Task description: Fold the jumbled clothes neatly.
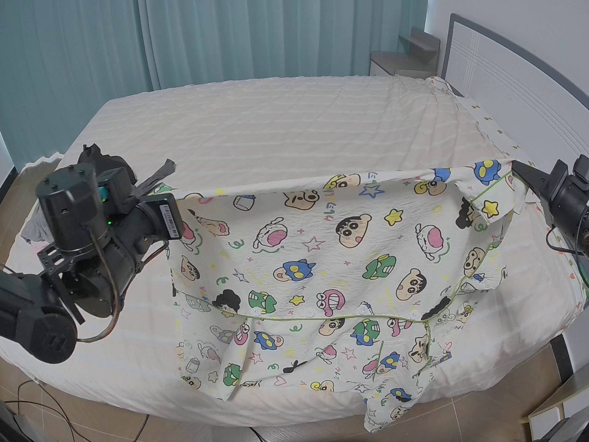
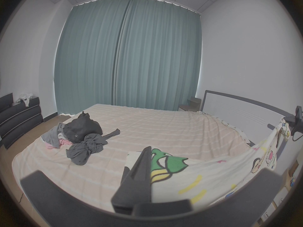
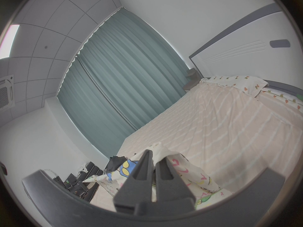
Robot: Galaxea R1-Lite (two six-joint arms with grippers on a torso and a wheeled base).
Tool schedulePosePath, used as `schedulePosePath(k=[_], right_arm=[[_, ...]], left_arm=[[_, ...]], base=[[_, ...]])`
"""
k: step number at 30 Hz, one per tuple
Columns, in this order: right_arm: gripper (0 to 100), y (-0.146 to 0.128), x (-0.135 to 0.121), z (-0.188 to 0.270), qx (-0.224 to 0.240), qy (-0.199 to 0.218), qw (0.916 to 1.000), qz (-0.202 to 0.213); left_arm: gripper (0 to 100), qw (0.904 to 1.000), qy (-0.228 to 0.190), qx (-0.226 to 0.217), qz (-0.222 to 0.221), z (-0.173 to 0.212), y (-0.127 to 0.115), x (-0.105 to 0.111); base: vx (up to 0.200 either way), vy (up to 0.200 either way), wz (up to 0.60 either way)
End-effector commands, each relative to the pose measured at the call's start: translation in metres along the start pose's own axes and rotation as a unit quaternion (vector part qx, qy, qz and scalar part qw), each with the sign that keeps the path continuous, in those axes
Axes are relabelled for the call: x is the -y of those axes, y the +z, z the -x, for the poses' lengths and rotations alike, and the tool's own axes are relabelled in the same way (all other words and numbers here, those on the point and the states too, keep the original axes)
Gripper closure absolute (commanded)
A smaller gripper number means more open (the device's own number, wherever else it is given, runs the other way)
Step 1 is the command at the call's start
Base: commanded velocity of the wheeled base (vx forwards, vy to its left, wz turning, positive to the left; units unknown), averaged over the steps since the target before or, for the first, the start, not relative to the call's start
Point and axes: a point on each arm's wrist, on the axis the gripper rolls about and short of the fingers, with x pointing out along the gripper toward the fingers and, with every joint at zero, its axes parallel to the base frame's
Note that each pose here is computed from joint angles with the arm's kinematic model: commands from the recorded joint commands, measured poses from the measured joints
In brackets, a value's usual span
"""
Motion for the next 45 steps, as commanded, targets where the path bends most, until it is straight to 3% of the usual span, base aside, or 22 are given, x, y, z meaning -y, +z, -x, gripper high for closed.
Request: schedulePosePath(k=[1,4,11,15,17,18,26,29,33,45], right_arm=[[100,-0.019,0.025,-0.035,-0.030,-0.034,0.9990,-0.006],[100,-0.023,0.032,-0.044,-0.036,-0.042,0.9984,-0.008],[100,-0.050,0.061,-0.083,-0.057,-0.081,0.9950,-0.014],[100,-0.067,0.079,-0.104,-0.060,-0.106,0.9924,-0.014],[100,-0.068,0.081,-0.105,-0.060,-0.108,0.9922,-0.014],[100,-0.082,0.094,-0.119,-0.062,-0.120,0.9907,-0.014],[100,-0.110,0.123,-0.152,-0.069,-0.133,0.9884,-0.024],[100,-0.117,0.129,-0.172,-0.055,-0.128,0.9889,-0.052],[100,-0.126,0.139,-0.194,-0.047,-0.130,0.9890,-0.054],[100,-0.125,0.149,-0.237,-0.042,-0.140,0.9877,-0.055]], left_arm=[[100,0.9989,0.022,-0.037,-0.019,-0.040,-0.028,0.006],[100,0.9980,0.027,-0.050,-0.025,-0.052,-0.039,0.007],[100,0.9909,0.060,-0.113,-0.043,-0.100,-0.099,0.005],[100,0.9876,0.078,-0.133,-0.032,-0.128,-0.131,0.003],[100,0.9876,0.079,-0.132,-0.029,-0.130,-0.132,0.002],[100,0.9872,0.087,-0.132,-0.020,-0.147,-0.145,0.002],[100,0.9895,0.095,-0.109,-0.008,-0.182,-0.158,0.003],[100,0.9897,0.099,-0.103,-0.005,-0.195,-0.167,0.002],[100,0.9893,0.107,-0.099,-0.003,-0.210,-0.180,-0.003],[100,0.9899,0.114,-0.084,0.001,-0.239,-0.194,-0.005]], base=[[0.200,0.000,0.00],[0.200,0.000,0.00],[0.114,0.000,0.00],[0.000,0.000,0.00],[0.000,0.000,0.00],[0.000,0.000,0.00],[0.000,0.000,0.00],[0.000,0.000,0.00],[0.000,0.000,0.00],[0.000,0.000,0.00]])
